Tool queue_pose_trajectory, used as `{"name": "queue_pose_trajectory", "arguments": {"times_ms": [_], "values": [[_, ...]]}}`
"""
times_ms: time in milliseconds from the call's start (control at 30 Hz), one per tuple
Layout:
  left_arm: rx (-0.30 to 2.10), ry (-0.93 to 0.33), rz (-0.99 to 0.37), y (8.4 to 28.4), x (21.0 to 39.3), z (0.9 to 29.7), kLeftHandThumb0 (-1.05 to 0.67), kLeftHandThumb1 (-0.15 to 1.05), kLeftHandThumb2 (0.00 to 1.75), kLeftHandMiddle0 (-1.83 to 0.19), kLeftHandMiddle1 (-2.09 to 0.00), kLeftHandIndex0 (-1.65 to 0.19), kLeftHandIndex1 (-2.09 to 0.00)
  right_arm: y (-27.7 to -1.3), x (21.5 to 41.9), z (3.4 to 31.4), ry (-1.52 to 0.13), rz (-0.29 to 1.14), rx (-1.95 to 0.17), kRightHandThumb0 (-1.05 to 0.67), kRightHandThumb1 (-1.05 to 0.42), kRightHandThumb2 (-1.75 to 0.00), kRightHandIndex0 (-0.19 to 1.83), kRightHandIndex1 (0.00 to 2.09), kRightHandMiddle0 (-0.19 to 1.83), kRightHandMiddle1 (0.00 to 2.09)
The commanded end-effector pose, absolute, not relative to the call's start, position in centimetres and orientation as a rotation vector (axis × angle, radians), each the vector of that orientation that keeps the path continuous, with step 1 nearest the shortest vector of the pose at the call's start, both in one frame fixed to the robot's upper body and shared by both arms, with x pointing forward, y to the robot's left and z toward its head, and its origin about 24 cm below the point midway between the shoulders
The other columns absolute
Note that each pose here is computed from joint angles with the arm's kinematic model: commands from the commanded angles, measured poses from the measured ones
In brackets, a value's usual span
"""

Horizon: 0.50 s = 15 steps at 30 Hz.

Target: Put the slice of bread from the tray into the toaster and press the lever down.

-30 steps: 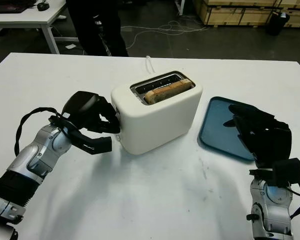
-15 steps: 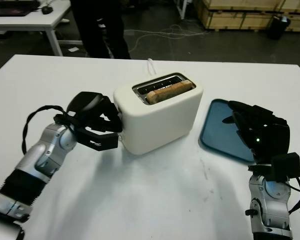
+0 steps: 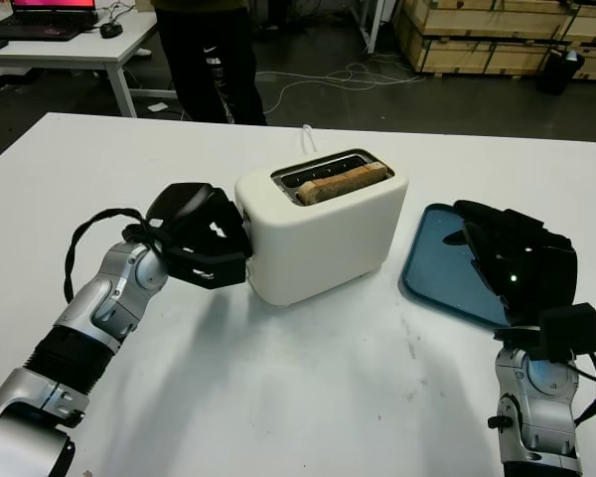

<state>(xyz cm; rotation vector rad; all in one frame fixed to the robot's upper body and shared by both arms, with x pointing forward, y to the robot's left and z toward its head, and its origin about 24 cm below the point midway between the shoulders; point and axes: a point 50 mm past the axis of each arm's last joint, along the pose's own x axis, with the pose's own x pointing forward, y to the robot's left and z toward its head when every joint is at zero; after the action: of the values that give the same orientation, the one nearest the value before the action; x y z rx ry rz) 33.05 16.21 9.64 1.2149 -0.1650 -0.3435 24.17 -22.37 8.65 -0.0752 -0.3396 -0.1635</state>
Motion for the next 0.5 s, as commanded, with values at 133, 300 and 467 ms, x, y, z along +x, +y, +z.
{"name": "queue_pose_trajectory", "arguments": {"times_ms": [133, 300, 467], "values": [[1.247, 0.129, -0.685, 13.4, 27.4, 1.0, -0.94, 0.87, 0.03, -1.57, -0.42, -1.57, -0.09, -22.3, 24.9, 8.7, -0.346, -0.166, -0.064, -0.57, -0.92, -0.14, 0.75, 1.22, 1.17, 0.0], [0.969, -0.365, -0.354, 14.6, 27.2, 6.5, -1.03, 0.89, 0.19, -1.36, -1.5, -1.35, -1.16, -22.2, 25.1, 8.7, -0.349, -0.161, -0.066, -0.57, -0.92, -0.14, 0.75, 1.26, 1.17, 0.0], [0.785, -0.621, -0.111, 15.3, 26.8, 9.5, -1.04, 0.92, 0.3, -1.29, -1.56, -1.14, -1.28, -22.1, 25.2, 8.6, -0.347, -0.16, -0.061, -0.55, -0.92, -0.14, 0.74, 1.26, 1.17, 0.0]]}}
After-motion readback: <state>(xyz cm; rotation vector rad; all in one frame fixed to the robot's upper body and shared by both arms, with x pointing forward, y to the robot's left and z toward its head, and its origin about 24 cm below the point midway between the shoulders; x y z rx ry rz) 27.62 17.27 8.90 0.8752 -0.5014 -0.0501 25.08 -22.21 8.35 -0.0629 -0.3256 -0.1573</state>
